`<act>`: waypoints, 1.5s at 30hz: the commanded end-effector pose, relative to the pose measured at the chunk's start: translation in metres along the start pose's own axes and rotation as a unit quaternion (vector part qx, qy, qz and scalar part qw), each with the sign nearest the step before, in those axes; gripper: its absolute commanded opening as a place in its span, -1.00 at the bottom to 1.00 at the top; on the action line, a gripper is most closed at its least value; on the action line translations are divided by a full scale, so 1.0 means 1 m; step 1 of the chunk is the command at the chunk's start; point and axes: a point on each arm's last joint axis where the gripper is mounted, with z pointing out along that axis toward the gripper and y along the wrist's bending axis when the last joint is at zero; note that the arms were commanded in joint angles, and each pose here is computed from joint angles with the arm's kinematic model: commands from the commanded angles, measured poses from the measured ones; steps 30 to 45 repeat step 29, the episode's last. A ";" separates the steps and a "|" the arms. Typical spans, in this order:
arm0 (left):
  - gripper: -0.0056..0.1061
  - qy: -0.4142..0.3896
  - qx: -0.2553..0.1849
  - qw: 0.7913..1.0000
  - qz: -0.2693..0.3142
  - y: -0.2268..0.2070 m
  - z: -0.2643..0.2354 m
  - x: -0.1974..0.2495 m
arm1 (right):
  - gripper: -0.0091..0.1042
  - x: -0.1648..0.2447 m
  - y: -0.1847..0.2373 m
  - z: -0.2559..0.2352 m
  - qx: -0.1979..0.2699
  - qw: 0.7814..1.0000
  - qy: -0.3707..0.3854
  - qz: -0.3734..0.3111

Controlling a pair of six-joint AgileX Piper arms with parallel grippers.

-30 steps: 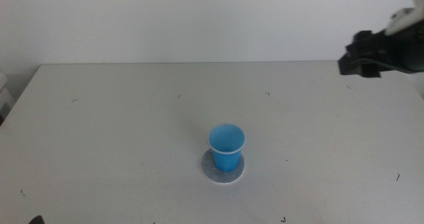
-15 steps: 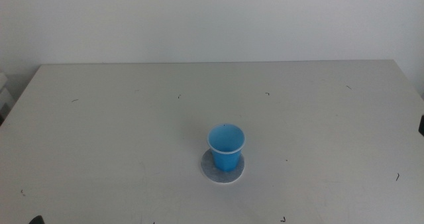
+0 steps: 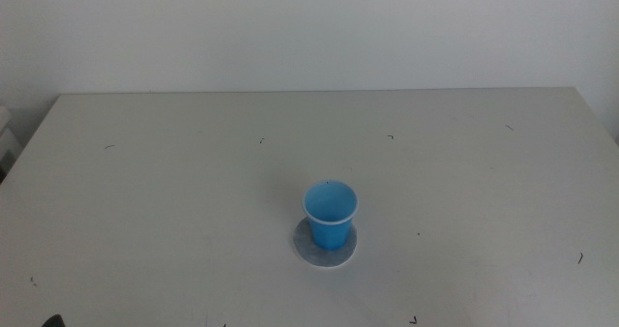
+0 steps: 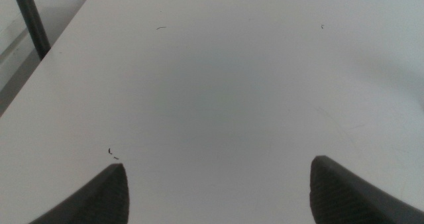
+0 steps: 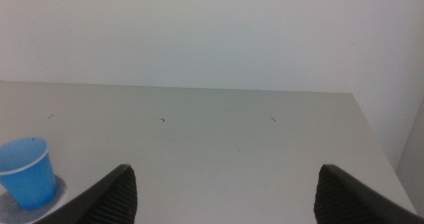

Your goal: Place an empty cup on a cup mat.

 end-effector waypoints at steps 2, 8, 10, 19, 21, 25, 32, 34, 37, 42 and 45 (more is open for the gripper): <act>0.98 -0.043 0.005 0.999 -0.006 -0.001 -0.002 -0.008 | 0.82 -0.002 -0.001 -0.004 0.007 0.999 -0.028 -0.015; 0.98 -0.043 0.005 0.999 -0.006 -0.001 -0.002 -0.008 | 0.82 0.024 -0.003 -0.004 0.010 0.999 -0.024 -0.025; 0.98 -0.043 0.005 0.999 -0.006 -0.001 -0.002 -0.008 | 0.82 0.033 -0.004 -0.004 0.010 0.999 -0.025 -0.026; 0.98 -0.043 0.005 0.999 -0.006 -0.001 -0.002 -0.008 | 0.82 0.057 -0.005 -0.001 0.010 0.999 -0.015 -0.026; 0.98 -0.043 0.005 0.999 -0.006 -0.001 -0.002 -0.008 | 0.82 0.061 -0.005 0.000 0.011 1.000 -0.009 -0.026; 0.98 -0.043 0.005 0.999 -0.006 -0.001 -0.002 -0.008 | 0.82 0.069 -0.005 0.003 0.011 1.000 0.004 -0.026; 0.98 -0.043 0.005 0.999 -0.006 -0.001 -0.002 -0.008 | 0.82 0.076 -0.006 0.005 0.011 0.999 0.016 -0.026; 0.98 -0.043 0.005 0.999 -0.006 -0.001 -0.002 -0.008 | 0.82 0.076 -0.006 0.005 0.011 0.999 0.016 -0.026; 0.98 -0.043 0.005 0.999 -0.006 -0.001 -0.002 -0.008 | 0.82 0.076 -0.006 0.005 0.011 0.999 0.016 -0.026; 0.98 -0.043 0.005 0.999 -0.006 -0.001 -0.002 -0.008 | 0.82 0.076 -0.006 0.005 0.011 0.999 0.016 -0.026; 0.98 -0.043 0.005 0.999 -0.006 -0.001 -0.002 -0.008 | 0.82 0.076 -0.006 0.005 0.011 0.999 0.016 -0.026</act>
